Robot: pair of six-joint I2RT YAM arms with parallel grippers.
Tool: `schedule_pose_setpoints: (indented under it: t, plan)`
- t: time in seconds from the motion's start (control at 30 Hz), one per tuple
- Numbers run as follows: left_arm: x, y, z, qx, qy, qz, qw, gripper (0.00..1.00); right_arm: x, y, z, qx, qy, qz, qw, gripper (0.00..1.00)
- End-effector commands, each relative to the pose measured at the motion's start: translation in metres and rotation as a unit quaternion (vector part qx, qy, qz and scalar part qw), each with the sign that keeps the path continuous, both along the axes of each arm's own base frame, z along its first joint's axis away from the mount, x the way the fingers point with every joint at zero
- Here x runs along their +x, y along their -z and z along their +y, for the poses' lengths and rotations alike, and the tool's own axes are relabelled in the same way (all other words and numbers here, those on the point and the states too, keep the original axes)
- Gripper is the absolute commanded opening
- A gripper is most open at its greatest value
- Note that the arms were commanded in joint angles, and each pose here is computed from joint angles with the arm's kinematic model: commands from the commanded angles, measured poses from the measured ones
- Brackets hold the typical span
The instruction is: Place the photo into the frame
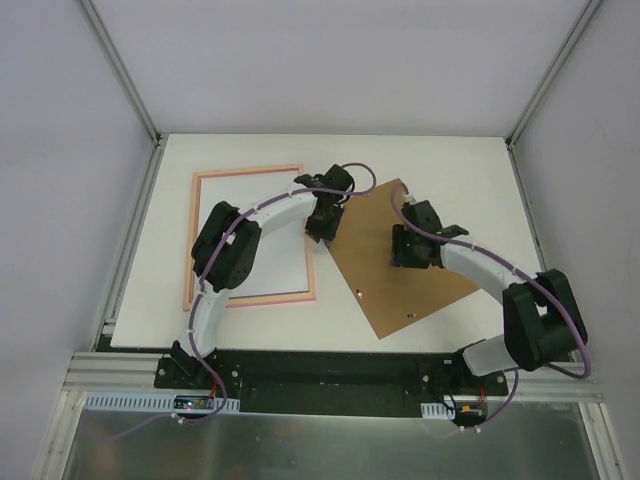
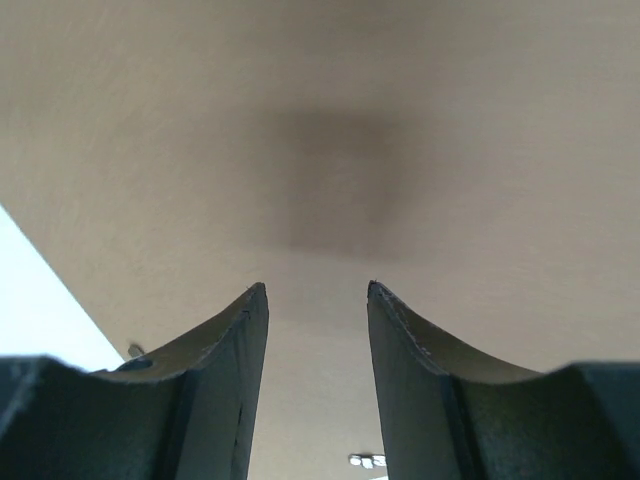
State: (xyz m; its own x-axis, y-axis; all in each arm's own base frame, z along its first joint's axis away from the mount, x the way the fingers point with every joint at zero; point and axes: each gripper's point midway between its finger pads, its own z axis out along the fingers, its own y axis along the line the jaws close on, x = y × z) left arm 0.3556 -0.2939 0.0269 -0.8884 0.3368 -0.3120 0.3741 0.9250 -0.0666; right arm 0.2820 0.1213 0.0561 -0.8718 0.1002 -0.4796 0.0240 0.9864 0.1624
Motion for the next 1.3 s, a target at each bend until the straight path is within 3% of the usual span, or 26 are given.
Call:
schedule_pose_setpoints:
  t: [0.0,0.37,0.63,1.27]
  plan:
    - [-0.021,-0.060,0.007,-0.031,-0.044,-0.012,0.998,0.33,0.001,0.003,0.050,-0.021,-0.114,-0.010,0.993,0.46]
    - [-0.042,-0.095,0.054,-0.073,-0.147,-0.047,0.985,0.49,-0.038,0.015,0.097,-0.057,-0.217,-0.013,0.974,0.45]
    - [-0.056,-0.086,0.089,-0.131,-0.220,-0.029,0.966,0.50,-0.053,0.025,0.112,-0.069,-0.241,-0.002,0.968,0.44]
    - [-0.067,-0.083,0.122,-0.164,-0.287,-0.044,0.943,0.50,-0.077,0.042,0.121,-0.096,-0.259,0.022,0.961,0.34]
